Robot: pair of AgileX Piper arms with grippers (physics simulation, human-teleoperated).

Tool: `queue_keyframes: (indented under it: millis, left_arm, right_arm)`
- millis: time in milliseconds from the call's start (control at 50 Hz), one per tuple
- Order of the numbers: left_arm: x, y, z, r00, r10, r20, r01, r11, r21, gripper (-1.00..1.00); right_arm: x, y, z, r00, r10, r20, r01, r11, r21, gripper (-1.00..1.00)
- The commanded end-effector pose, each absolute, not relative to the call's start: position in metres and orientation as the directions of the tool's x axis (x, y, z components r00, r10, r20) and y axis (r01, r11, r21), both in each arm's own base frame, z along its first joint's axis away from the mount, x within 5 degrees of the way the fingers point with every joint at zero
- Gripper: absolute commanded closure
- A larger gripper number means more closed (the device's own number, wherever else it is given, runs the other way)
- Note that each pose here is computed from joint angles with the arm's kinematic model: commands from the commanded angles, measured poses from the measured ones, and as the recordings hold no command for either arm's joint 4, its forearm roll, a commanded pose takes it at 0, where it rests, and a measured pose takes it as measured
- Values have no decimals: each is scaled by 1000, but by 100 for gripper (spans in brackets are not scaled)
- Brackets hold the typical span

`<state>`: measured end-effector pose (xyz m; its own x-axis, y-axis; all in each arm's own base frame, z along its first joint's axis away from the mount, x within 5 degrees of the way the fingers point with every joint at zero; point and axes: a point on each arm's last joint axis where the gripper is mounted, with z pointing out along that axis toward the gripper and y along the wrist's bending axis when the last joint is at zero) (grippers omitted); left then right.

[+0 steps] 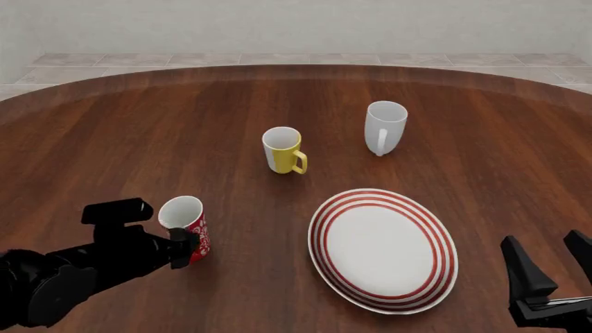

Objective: Pick up the red mug and put it on the plate

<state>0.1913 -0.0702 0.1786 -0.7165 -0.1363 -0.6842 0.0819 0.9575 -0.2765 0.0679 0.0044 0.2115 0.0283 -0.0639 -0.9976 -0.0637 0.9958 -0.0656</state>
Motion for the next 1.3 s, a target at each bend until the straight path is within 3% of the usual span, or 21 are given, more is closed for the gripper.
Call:
queue_keyframes:
  millis: [20,440,460,820,1000,1140,1300]
  left_arm:
    - [193,-75,171,-729,-136,-671,84,955,-285,-100]
    - [185,-70,168,-729,-157,-666,65,953,-296,-100]
    - [184,-68,164,-735,-170,-657,47,953,-299,100]
    - [179,-63,171,-718,-176,-674,45,954,-297,100]
    - [181,-63,193,-672,-127,-730,105,959,-263,100]
    - [180,-65,237,-523,37,-852,267,956,-122,100]
    - [175,-67,257,-388,162,-908,363,932,11,100]
  right_arm:
    - [69,5,212,26,-66,-998,-64,996,-67,-100]
    - [70,5,212,25,-70,-997,-66,995,-72,-100]
    - [70,5,212,24,-72,-997,-67,995,-73,-100]
    - [70,5,212,24,-73,-997,-72,995,-75,-100]
    - [69,5,211,26,-71,-997,-69,995,-72,-100]
    - [69,5,212,27,-68,-997,-68,995,-70,-100]
    - [67,5,211,29,-66,-997,-65,996,-67,-100]
